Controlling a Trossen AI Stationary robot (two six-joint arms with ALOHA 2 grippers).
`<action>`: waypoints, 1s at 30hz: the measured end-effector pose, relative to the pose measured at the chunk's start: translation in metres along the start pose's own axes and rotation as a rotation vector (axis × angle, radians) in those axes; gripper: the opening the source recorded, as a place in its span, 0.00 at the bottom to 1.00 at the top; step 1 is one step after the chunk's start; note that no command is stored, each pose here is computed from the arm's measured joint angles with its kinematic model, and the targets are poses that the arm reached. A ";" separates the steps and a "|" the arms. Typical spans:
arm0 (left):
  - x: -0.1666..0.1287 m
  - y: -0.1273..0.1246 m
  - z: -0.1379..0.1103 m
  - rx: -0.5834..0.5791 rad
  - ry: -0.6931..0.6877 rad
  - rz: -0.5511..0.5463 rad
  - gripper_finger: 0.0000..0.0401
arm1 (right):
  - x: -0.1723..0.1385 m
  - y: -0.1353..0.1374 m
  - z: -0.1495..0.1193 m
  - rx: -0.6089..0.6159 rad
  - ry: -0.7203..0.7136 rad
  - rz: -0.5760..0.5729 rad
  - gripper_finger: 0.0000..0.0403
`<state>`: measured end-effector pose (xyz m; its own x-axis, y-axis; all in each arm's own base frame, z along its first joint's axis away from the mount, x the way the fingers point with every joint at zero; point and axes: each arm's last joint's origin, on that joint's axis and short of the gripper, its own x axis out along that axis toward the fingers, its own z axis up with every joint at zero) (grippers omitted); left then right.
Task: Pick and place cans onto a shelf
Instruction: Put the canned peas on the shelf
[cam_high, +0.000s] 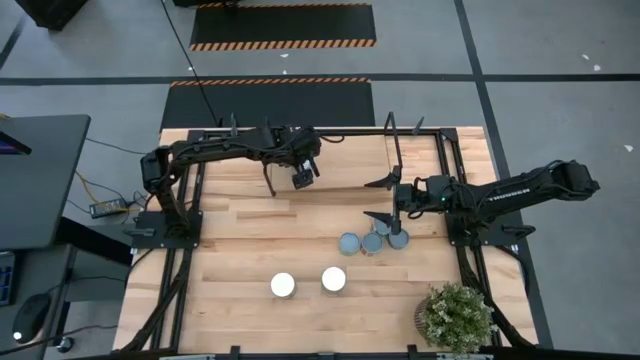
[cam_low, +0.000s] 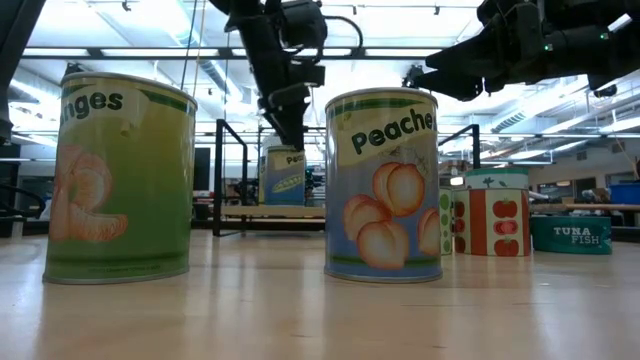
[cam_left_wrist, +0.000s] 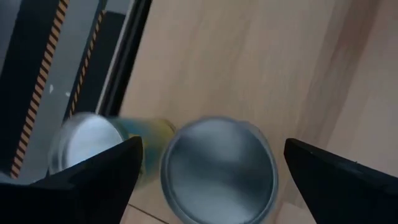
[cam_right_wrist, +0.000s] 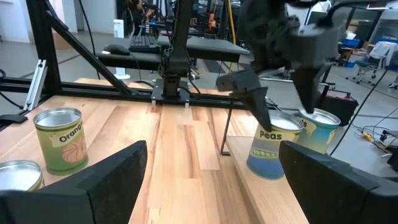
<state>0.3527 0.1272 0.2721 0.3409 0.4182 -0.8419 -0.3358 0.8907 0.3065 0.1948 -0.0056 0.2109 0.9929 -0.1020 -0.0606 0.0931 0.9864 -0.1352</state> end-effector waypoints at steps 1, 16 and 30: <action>-0.003 0.000 0.003 -0.001 -0.013 0.001 0.99 | 0.000 0.000 0.000 0.000 0.000 0.000 0.92; 0.000 -0.015 0.034 -0.174 -0.232 0.037 0.99 | 0.000 0.000 0.000 0.000 -0.004 -0.001 0.92; 0.021 -0.042 0.013 -0.126 0.006 0.321 0.99 | 0.000 0.000 0.000 -0.003 0.000 0.000 0.92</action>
<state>0.3849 0.1007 0.2475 0.1955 0.6724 -0.7139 -0.5311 0.6845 0.4993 0.1947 -0.0056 0.2108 0.9930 -0.1016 -0.0606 0.0925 0.9861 -0.1378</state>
